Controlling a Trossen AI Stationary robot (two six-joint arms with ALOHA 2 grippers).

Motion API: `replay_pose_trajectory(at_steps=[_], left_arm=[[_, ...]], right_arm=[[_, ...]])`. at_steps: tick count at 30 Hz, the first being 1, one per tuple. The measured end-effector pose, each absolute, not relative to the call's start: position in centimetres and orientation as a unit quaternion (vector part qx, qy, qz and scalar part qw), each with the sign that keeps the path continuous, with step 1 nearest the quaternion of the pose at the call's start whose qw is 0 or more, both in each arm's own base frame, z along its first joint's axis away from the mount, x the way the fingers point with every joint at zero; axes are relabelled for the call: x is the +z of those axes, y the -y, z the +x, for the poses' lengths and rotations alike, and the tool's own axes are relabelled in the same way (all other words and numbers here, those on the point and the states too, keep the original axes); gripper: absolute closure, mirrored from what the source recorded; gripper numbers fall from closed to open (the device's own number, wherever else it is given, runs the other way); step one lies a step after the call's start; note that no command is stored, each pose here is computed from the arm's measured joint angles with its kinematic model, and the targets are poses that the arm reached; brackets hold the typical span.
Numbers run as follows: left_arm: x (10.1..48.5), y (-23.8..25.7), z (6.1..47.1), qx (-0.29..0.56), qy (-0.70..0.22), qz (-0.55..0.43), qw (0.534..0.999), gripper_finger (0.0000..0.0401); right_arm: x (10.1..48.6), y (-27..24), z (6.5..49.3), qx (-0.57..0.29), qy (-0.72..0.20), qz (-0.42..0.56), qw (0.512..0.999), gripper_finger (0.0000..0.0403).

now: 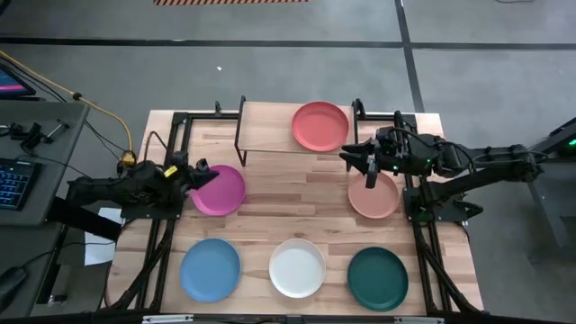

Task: Place and stack plates onto a shelf
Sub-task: Stack the pink plate on the orange plate

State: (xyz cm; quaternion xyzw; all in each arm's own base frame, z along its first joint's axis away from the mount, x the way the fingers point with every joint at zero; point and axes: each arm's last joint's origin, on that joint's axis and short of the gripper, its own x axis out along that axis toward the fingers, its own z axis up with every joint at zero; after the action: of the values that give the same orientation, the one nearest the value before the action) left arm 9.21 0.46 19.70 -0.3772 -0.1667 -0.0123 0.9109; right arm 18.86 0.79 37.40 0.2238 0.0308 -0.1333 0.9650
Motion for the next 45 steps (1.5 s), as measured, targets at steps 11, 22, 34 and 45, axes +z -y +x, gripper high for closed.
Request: replay_pose_trajectory(at_steps=[11,22,34,45], left_arm=[[21.4,-1.1,8.6,0.046,0.266,-0.466,0.842,0.0397],[31.4,0.2,12.0,0.043,0.007,-0.312,0.949,0.0286],[27.9,2.4,16.2,0.102,-0.458,-0.227,0.853,0.0236],[20.2,4.0,19.0,0.204,-0.614,-0.199,0.736,0.0238]], right_arm=[[37.4,-0.8,18.9,-0.133,-0.03,0.228,0.964,0.0279],[37.4,-0.8,18.9,-0.132,-0.035,0.198,0.971,0.0279],[37.3,-0.8,18.9,-0.133,-0.041,0.191,0.972,0.0279],[36.9,-0.8,18.8,-0.138,-0.062,0.187,0.971,0.0279]])
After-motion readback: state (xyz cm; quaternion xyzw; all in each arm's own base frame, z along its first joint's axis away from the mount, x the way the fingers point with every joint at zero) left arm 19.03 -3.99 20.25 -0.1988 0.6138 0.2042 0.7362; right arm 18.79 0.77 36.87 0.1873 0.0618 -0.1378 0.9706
